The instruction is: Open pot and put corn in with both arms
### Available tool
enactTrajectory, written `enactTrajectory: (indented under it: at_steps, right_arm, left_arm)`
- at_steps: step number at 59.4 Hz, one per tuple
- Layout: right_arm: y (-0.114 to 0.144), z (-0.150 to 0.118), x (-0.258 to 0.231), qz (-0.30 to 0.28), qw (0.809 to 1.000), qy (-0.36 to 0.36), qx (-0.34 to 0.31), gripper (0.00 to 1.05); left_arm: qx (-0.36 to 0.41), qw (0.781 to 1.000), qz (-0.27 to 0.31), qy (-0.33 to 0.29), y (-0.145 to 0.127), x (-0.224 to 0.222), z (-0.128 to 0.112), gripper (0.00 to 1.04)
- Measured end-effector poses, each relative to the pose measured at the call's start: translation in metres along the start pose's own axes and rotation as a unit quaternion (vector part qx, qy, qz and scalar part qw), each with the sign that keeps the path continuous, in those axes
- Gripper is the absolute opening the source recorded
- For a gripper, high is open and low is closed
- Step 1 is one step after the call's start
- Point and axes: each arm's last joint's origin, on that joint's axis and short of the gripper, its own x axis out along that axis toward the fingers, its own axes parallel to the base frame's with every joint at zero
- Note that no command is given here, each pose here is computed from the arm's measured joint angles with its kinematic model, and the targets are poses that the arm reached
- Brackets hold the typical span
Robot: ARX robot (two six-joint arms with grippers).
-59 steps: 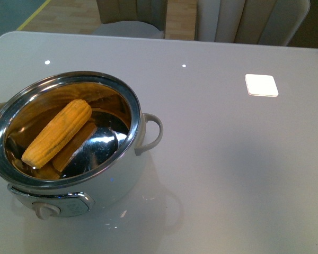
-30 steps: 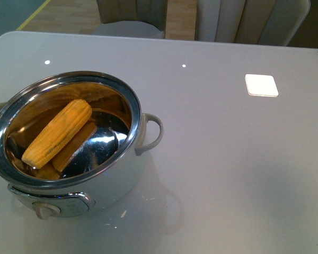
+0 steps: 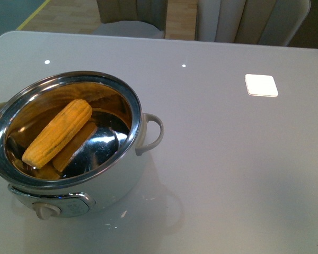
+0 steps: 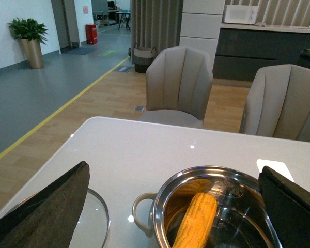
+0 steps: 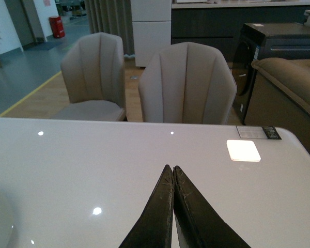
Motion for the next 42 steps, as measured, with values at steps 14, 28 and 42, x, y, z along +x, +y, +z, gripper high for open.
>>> enactTrajectory:
  at_steps: [14, 28, 42]
  right_arm:
    - [0.0, 0.001, -0.006, 0.0, 1.0, -0.001, 0.0, 0.02]
    - [0.0, 0.0, -0.011, 0.0, 1.0, -0.001, 0.0, 0.02]
    - [0.0, -0.002, -0.018, 0.0, 1.0, 0.007, 0.0, 0.02]
  left_arm:
    - [0.0, 1.0, 0.0, 0.0, 0.0, 0.0, 0.0, 0.98]
    - [0.0, 1.0, 0.0, 0.0, 0.0, 0.0, 0.0, 0.98]
    - [0.0, 1.0, 0.0, 0.0, 0.0, 0.0, 0.0, 0.98]
